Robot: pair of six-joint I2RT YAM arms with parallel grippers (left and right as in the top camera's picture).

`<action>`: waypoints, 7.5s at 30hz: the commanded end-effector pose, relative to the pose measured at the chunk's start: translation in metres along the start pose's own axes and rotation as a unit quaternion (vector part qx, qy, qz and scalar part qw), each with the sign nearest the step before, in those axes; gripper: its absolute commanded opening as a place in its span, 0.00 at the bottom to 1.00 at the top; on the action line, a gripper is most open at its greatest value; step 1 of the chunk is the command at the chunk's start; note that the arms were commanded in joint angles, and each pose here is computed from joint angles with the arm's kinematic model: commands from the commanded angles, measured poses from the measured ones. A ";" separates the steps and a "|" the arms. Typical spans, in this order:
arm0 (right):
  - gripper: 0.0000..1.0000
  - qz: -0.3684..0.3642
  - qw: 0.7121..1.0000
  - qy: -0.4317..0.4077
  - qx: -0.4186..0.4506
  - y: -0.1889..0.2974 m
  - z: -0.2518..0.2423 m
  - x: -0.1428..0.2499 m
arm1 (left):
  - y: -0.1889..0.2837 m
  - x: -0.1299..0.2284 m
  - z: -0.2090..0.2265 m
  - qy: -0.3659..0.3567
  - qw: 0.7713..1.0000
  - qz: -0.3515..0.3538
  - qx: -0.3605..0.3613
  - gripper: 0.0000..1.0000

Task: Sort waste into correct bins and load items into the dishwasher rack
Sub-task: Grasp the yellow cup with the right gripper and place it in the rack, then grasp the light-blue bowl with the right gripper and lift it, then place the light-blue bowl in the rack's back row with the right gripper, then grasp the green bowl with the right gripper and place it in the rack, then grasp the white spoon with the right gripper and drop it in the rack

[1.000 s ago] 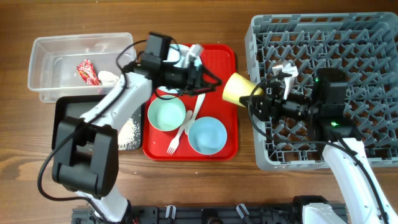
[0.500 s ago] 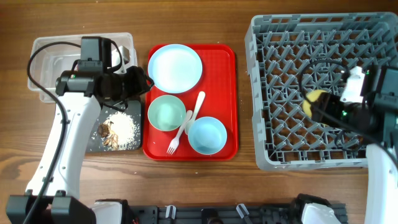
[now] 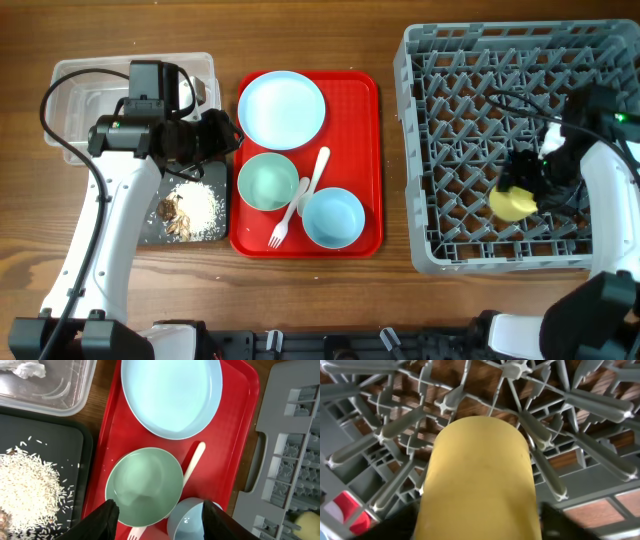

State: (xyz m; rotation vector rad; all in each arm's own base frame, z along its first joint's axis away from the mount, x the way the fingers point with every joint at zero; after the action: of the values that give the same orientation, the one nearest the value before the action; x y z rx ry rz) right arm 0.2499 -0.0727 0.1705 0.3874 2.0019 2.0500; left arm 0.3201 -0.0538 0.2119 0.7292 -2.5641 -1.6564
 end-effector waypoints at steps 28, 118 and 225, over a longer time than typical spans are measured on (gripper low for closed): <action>0.81 0.002 0.908 0.405 -0.112 -0.022 0.252 0.062 | 0.024 0.003 0.070 0.091 0.969 -0.039 -0.226 0.93; 0.70 -0.075 0.915 0.355 -0.177 -0.054 0.364 0.086 | 0.064 -0.009 0.159 0.253 0.929 -0.070 -0.262 1.00; 0.27 -0.057 0.986 0.155 0.009 -0.138 0.314 0.062 | 0.059 -0.015 0.150 0.253 0.939 -0.072 -0.221 1.00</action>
State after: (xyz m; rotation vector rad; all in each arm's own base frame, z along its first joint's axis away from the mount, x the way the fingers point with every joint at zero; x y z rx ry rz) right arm 0.3010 0.2591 0.0510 -0.1069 2.1135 2.1835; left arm 0.2731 0.1013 0.1946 1.1018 -1.7441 -1.7223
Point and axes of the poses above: each gripper's point midway between its finger pads, its own y axis back along the fingers, its own z axis along the line the jaws close on, x = y × z, the point moved 5 cm from there along y, back along the fingers, and after that the axes turned 2 degrees about y, right-handed, at the moved point
